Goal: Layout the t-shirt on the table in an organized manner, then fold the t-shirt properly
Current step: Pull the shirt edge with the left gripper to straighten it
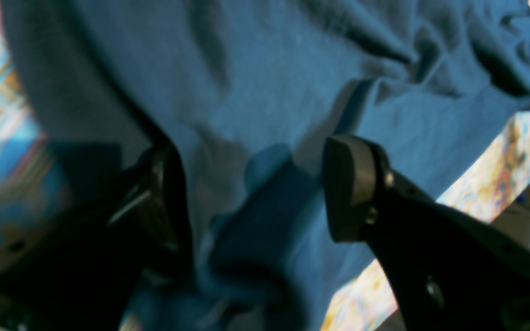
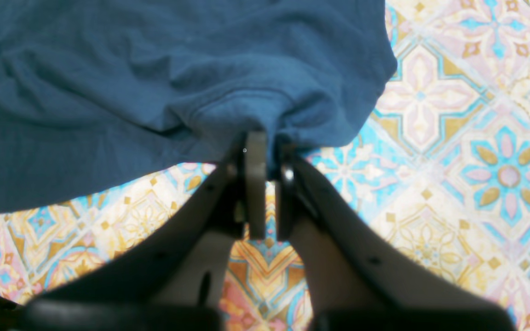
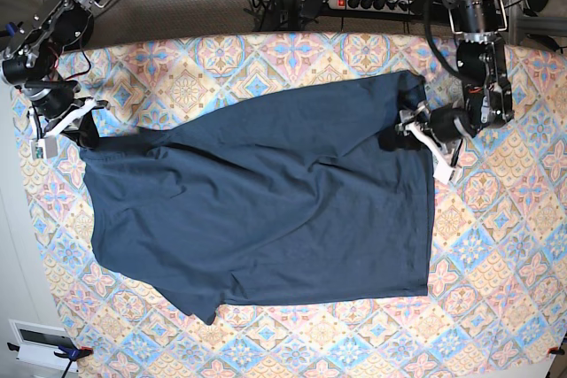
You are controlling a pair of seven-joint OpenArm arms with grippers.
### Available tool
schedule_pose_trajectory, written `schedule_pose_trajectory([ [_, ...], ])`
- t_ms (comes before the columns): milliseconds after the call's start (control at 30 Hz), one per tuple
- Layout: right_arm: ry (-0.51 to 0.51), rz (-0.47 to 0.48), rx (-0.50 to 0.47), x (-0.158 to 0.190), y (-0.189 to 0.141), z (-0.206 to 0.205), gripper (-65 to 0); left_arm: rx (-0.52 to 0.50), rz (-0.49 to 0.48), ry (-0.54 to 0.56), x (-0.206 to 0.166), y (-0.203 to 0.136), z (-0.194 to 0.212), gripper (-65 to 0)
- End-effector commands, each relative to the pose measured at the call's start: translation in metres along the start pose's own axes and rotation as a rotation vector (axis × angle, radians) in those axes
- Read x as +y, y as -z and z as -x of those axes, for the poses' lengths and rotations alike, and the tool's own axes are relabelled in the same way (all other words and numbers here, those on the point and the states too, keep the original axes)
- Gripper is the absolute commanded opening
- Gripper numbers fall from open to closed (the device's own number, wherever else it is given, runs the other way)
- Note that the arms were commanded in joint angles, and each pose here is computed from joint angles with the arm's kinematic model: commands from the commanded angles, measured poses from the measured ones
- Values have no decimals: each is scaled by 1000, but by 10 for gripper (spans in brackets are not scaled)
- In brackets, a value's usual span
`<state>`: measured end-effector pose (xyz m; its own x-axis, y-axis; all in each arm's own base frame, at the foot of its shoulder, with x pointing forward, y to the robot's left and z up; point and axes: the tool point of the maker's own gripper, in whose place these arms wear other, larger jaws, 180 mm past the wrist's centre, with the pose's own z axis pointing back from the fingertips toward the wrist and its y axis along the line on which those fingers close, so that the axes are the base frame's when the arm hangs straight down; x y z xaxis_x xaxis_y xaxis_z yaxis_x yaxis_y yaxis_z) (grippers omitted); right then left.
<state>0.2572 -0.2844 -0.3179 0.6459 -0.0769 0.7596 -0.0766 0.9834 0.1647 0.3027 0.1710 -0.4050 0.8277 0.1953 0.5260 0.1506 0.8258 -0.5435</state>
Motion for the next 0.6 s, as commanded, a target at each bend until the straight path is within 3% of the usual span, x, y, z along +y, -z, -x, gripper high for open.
schedule_pose_trajectory([
  [0,-23,0,-51,-1,-4,-16,-647,-18,-8,6,2,0,-10,-241],
  [100,-23,1,-50,-1,-4,-15,-647,-18,0,-13,2,6,-10,-300],
  [233,-24,3,-49,-2,-5,-15,-647,-62,-10,-12,6,1,-26,-638],
  [567,-24,11,-51,-4,-7,-15,-647,-268,-128,-45,54,-62,-92,-650],
])
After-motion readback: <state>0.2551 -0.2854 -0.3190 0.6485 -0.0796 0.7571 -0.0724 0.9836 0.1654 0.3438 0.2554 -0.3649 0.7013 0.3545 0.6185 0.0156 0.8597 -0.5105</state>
